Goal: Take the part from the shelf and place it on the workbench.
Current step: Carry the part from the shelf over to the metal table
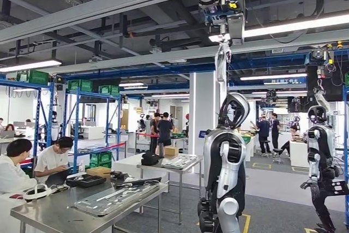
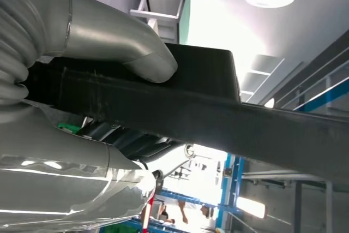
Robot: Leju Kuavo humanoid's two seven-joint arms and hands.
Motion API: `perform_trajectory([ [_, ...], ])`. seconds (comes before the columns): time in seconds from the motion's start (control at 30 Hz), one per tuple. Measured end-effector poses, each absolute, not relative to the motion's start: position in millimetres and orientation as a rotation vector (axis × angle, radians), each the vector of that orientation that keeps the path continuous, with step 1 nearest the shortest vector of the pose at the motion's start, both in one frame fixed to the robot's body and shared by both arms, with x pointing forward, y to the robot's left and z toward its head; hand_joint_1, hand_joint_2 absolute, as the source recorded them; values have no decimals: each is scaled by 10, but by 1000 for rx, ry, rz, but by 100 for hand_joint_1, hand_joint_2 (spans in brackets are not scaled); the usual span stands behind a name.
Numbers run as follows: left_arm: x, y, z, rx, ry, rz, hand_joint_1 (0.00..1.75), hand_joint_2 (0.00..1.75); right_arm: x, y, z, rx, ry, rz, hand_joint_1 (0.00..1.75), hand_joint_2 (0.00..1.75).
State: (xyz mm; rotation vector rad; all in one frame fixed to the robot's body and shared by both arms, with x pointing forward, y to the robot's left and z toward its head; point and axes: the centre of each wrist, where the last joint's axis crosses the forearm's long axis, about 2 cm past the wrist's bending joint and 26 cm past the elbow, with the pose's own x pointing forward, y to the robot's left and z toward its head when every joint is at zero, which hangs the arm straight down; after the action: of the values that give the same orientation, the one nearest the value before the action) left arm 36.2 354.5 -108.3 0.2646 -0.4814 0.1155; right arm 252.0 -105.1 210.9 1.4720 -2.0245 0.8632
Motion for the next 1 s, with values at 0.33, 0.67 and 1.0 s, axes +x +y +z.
perform_trajectory([
  [0.33, 351, 3546, -1084, 263, -479, 116, 0, 175, 2496, -1037, 2110, 1484, -2024, 856, 175, 175],
  [0.67, 359, 3549, -1083, 263, -476, 114, 0, 175, 2481, -1027, 2127, 1504, -2016, 853, 175, 175],
  [1.0, 363, 3534, -1084, 260, -474, 113, 0, 175, 2458, -1029, 2105, 1518, -2003, 839, 175, 175],
])
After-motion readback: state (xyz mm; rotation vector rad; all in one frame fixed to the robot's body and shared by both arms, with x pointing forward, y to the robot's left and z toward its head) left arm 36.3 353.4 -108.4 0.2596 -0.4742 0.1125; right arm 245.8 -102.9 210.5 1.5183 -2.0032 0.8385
